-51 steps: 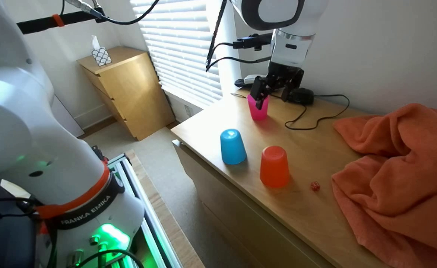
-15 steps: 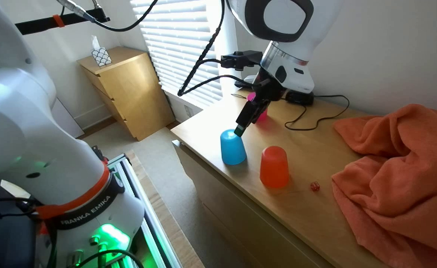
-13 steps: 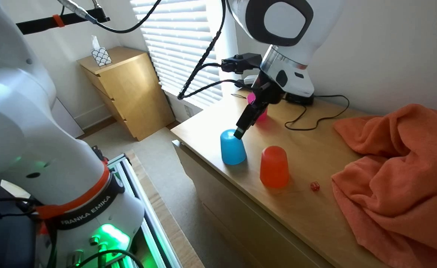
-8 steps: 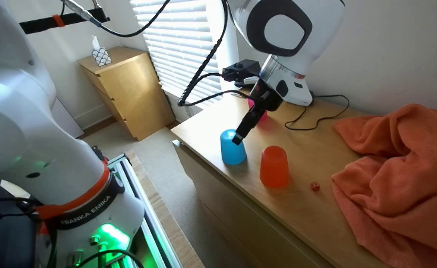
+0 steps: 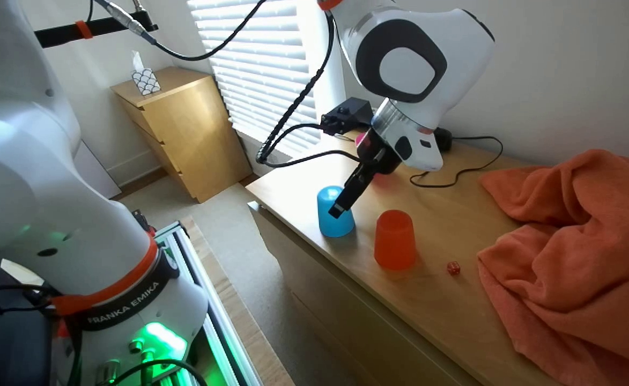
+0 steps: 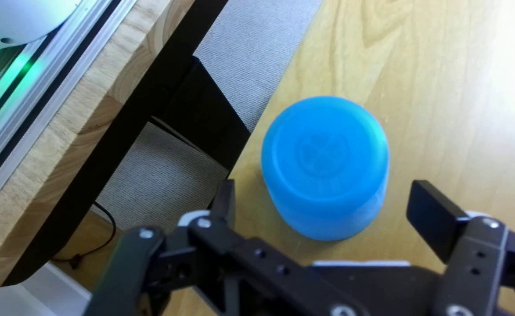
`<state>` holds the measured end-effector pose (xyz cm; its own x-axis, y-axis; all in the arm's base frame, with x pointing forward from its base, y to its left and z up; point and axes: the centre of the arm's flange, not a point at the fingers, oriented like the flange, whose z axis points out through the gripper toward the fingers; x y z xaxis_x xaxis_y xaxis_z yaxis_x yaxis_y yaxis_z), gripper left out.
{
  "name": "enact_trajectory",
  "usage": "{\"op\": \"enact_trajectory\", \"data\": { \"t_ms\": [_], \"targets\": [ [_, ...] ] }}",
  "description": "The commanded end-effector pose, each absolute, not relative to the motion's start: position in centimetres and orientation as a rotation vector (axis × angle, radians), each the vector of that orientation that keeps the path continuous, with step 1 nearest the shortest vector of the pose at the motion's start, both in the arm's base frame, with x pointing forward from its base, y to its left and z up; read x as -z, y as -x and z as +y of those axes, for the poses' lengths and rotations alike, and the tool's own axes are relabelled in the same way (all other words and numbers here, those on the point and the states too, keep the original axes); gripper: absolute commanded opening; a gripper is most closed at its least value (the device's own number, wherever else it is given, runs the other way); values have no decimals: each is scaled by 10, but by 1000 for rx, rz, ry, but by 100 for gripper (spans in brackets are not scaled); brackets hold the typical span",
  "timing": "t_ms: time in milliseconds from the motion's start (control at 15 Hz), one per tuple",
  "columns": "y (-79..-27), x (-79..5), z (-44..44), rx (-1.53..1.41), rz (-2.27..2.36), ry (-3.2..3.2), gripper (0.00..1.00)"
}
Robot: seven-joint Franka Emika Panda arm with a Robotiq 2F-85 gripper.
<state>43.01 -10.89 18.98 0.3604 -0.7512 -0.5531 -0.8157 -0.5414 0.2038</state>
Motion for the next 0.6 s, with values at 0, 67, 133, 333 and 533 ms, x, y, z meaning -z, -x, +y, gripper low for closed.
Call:
{"op": "enact_trajectory", "data": {
  "t_ms": [0, 67, 133, 333, 533],
  "targets": [
    [-427, -180, -112, -973, 1412, 2459, 100],
    [-428, -178, -110, -969, 1410, 2451, 100],
    [-429, -178, -108, -957, 1405, 2443, 100],
    [-431, -178, -105, -956, 1395, 2413, 96],
    [-434, -178, -104, -953, 1401, 2393, 71]
  ]
}}
